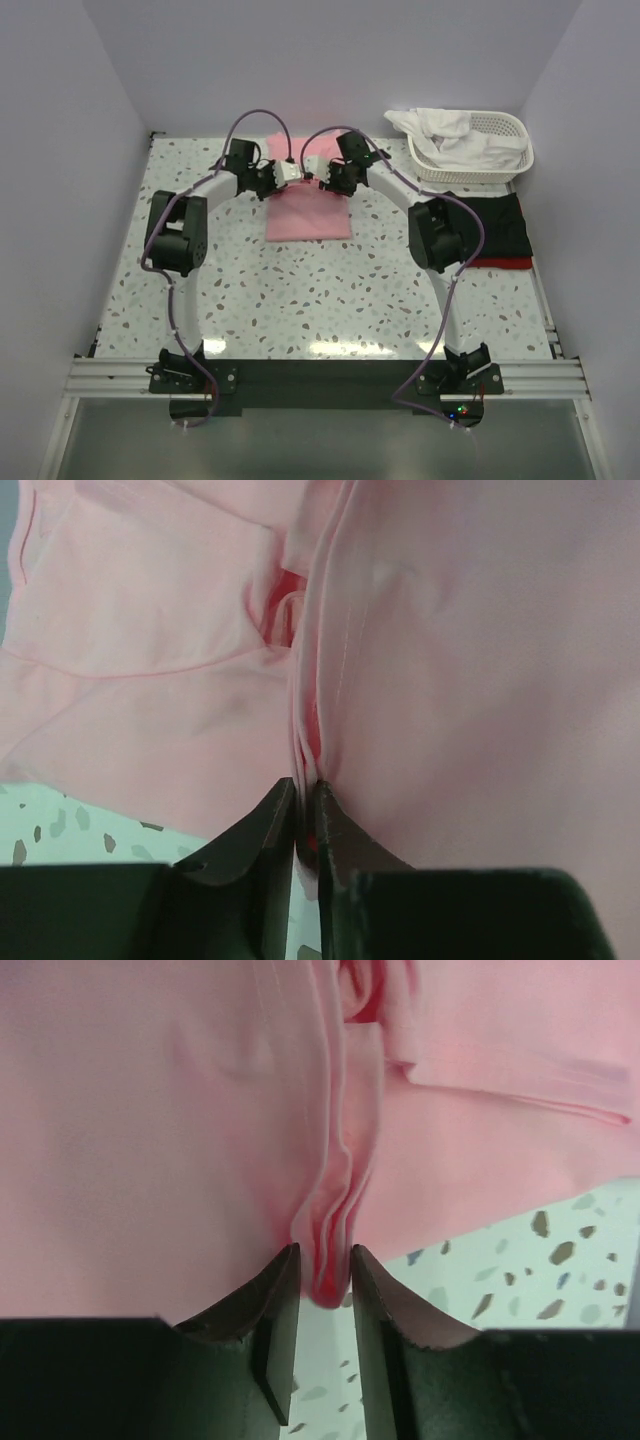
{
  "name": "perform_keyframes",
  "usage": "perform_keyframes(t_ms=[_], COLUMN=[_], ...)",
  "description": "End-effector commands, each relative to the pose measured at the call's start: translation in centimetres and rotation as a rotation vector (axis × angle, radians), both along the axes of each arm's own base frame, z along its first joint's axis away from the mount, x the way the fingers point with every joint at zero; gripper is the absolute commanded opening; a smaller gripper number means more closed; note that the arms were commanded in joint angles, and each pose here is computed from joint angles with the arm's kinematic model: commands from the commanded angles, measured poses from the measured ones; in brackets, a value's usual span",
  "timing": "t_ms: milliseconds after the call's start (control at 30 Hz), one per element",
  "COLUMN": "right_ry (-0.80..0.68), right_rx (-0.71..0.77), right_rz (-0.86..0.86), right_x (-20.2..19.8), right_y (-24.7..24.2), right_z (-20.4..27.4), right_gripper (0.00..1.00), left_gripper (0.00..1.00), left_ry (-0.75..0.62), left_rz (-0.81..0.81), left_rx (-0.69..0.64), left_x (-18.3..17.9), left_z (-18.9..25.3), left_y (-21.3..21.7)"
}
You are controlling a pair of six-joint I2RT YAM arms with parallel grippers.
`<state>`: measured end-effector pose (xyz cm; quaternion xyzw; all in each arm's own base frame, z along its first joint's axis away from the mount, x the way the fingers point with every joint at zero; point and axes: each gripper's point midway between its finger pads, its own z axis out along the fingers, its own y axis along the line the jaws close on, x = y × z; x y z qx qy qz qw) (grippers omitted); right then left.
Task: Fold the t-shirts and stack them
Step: Fold the tshirt
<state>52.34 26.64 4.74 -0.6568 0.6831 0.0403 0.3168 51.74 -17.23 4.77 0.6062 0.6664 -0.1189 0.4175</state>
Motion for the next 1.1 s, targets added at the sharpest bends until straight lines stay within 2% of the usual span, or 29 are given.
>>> perform_keyframes(t_ms=[0, 33, 133, 200, 300, 400, 467, 567, 600, 633, 833, 867, 900, 967, 1000, 1067], right_ry=[-0.166, -0.185, -0.221, -0.216, -0.136, 0.016, 0.142, 0.334, 0.378, 0.428, 0.715, 0.793, 0.835, 0.944, 0.959, 1.008], right_rx=[0.036, 0.026, 0.062, 0.078, 0.115, 0.146, 0.135, 0.164, 0.173, 0.184, 0.262, 0.315, 0.343, 0.424, 0.46, 0.546], right_rz=[-0.087, -0.119, -0.194, -0.233, -0.248, -0.207, -0.186, -0.243, -0.256, -0.267, -0.374, -0.389, -0.394, -0.416, -0.417, -0.44], right_x=[3.9, 4.3, 4.6, 4.1, 1.7, -2.3, -5.2, -8.1, -8.6, -9.4, -13.2, -14.1, -14.6, -15.5, -15.7, -15.5], right_y=[-0.1, -0.5, -1.1, -1.5, -1.7, -1.1, -1.0, -0.1, 0.1, 0.4, 1.8, 2.7, 3.3, 4.6, 5.0, 6.1], right_z=[4.6, 5.1, 8.4, 9.8, 11.0, 10.5, 9.2, 7.1, 6.6, 6.1, 3.9, 4.6, 5.2, 6.8, 8.0, 9.4], right_gripper=[0.33, 0.45, 0.57, 0.62, 0.62, 0.57, 0.53, 0.4, 0.33, 0.31, 0.27, 0.3, 0.41, 0.54, 0.63, 0.8], left_gripper=[0.2, 0.31, 0.39, 0.42, 0.44, 0.44, 0.43, 0.38, 0.37, 0.36, 0.3, 0.3, 0.34, 0.46, 0.53, 0.61], left_ry=[-0.093, -0.103, -0.11, -0.093, -0.013, 0.12, 0.234, 0.365, 0.404, 0.447, 0.769, 0.832, 0.868, 0.938, 0.971, 1.039], left_rz=[0.096, 0.125, 0.251, 0.328, 0.339, 0.287, 0.249, 0.227, 0.23, 0.237, 0.254, 0.233, 0.232, 0.22, 0.22, 0.235], left_rx=[-0.043, -0.053, -0.109, -0.147, -0.172, -0.223, -0.231, -0.245, -0.254, -0.268, -0.396, -0.446, -0.47, -0.553, -0.573, -0.64], left_x=[3.8, 4.4, 5.9, 5.9, 3.7, -0.3, -3.6, -7.2, -8.0, -8.6, -12.7, -13.5, -14.2, -14.8, -15.3, -15.5], left_z=[3.0, 3.8, 6.7, 8.7, 9.6, 9.2, 7.3, 5.8, 5.4, 5.0, 4.1, 4.8, 5.0, 6.8, 7.0, 8.2], left_y=[0.6, 0.9, 2.6, 3.6, 3.4, 1.9, 1.0, -0.7, -1.2, -1.4, -3.5, -4.2, -4.5, -5.3, -5.5, -6.1])
